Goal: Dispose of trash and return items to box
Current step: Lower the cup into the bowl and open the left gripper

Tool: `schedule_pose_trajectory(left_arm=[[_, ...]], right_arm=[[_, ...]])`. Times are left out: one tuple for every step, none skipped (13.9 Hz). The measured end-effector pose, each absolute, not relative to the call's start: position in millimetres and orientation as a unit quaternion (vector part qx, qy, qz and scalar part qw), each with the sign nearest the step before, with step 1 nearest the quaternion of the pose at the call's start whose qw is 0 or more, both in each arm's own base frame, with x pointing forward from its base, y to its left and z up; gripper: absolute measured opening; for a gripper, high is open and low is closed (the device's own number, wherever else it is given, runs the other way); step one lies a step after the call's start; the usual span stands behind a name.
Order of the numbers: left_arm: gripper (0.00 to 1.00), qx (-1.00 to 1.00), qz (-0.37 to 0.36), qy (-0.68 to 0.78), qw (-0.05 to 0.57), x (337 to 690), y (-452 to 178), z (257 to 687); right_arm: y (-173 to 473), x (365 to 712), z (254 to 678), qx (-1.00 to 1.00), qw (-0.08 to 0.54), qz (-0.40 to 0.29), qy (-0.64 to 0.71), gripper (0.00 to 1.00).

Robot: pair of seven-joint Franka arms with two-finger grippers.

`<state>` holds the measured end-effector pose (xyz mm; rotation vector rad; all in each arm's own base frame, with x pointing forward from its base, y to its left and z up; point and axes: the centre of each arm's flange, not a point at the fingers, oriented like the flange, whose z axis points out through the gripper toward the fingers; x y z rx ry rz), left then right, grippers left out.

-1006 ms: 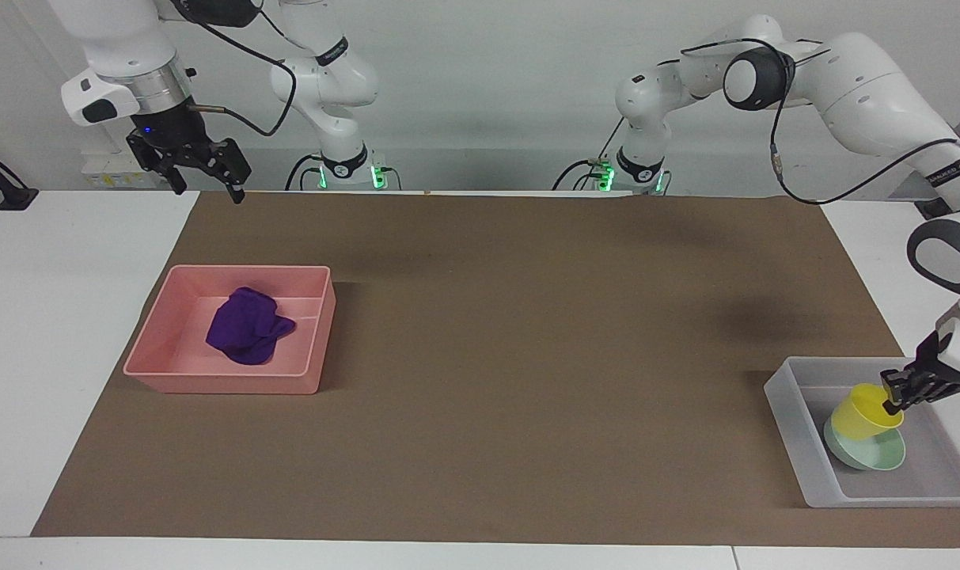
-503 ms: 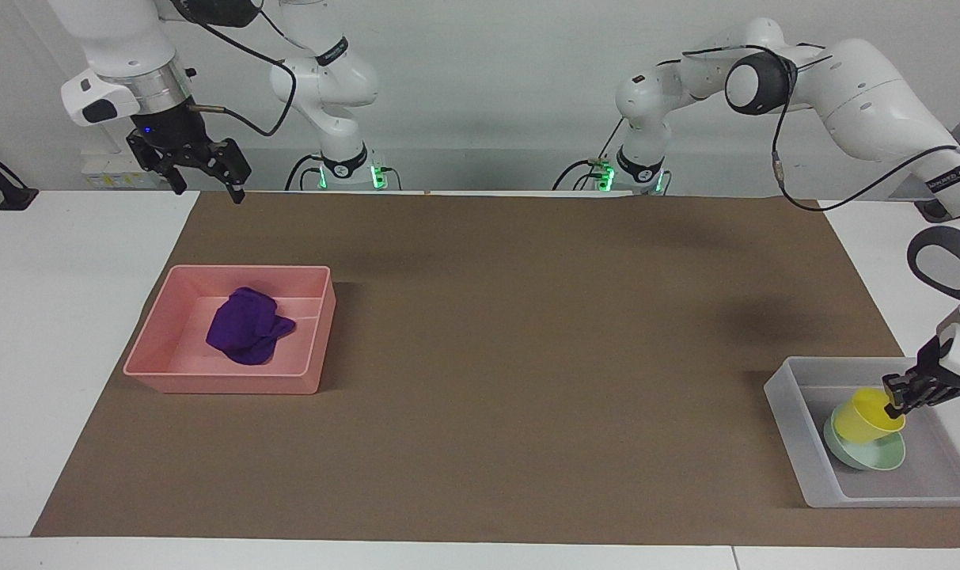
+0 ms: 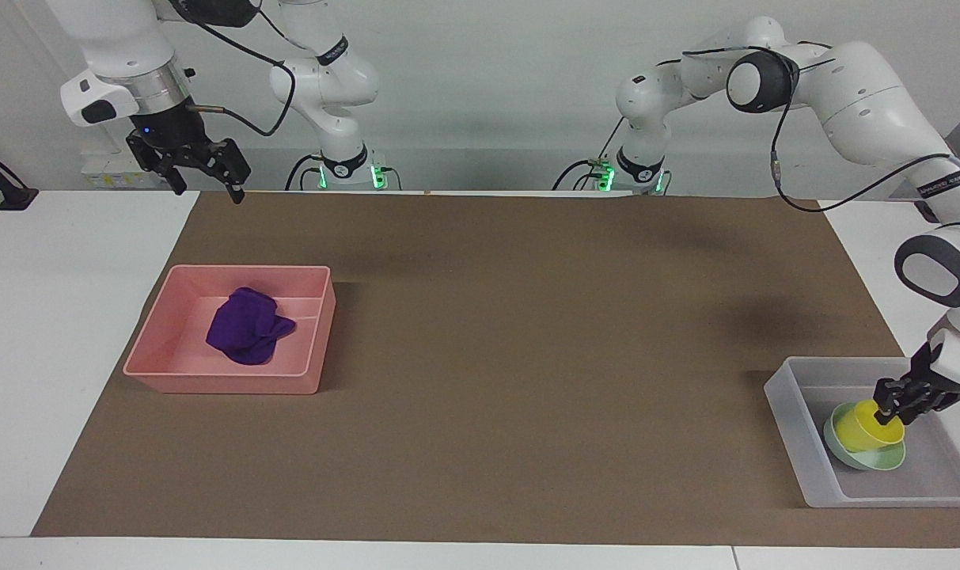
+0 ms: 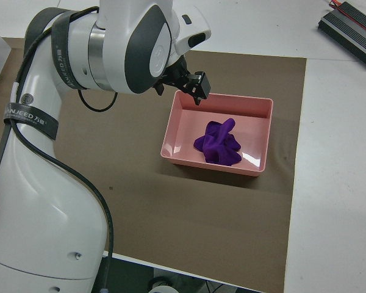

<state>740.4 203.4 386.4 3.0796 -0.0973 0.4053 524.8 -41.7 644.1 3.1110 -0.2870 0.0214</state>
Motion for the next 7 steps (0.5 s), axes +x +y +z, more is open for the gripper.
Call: schedule_pose_trajectory(left_arm=[[0.66, 0.990, 0.135, -0.046, 0.015, 740, 201, 393], [0.77, 0.988, 0.141, -0.059, 0.011, 740, 198, 404], [0.87, 0.987, 0.145, -0.070, 0.009, 739, 194, 417], [0.99, 0.986, 0.145, -0.080, 0.009, 735, 185, 434], [1.00, 0.986, 0.142, -0.091, 0.008, 728, 173, 453], [1.00, 0.985, 0.140, -0.102, 0.006, 720, 155, 472], [1.00, 0.984, 0.136, -0.115, 0.003, 708, 135, 489]], right_arm=[[-42, 525, 644, 0.996, 0.009, 0.007, -0.092, 1.00], [-41, 525, 644, 0.996, 0.009, 0.007, -0.092, 1.00], [-41, 525, 644, 0.996, 0.009, 0.007, -0.091, 1.00], [-41, 525, 644, 0.996, 0.009, 0.007, -0.091, 1.00], [-41, 525, 644, 0.996, 0.009, 0.007, -0.091, 1.00], [-41, 525, 644, 0.996, 0.009, 0.007, -0.091, 1.00], [-41, 525, 644, 0.996, 0.009, 0.007, -0.091, 1.00]])
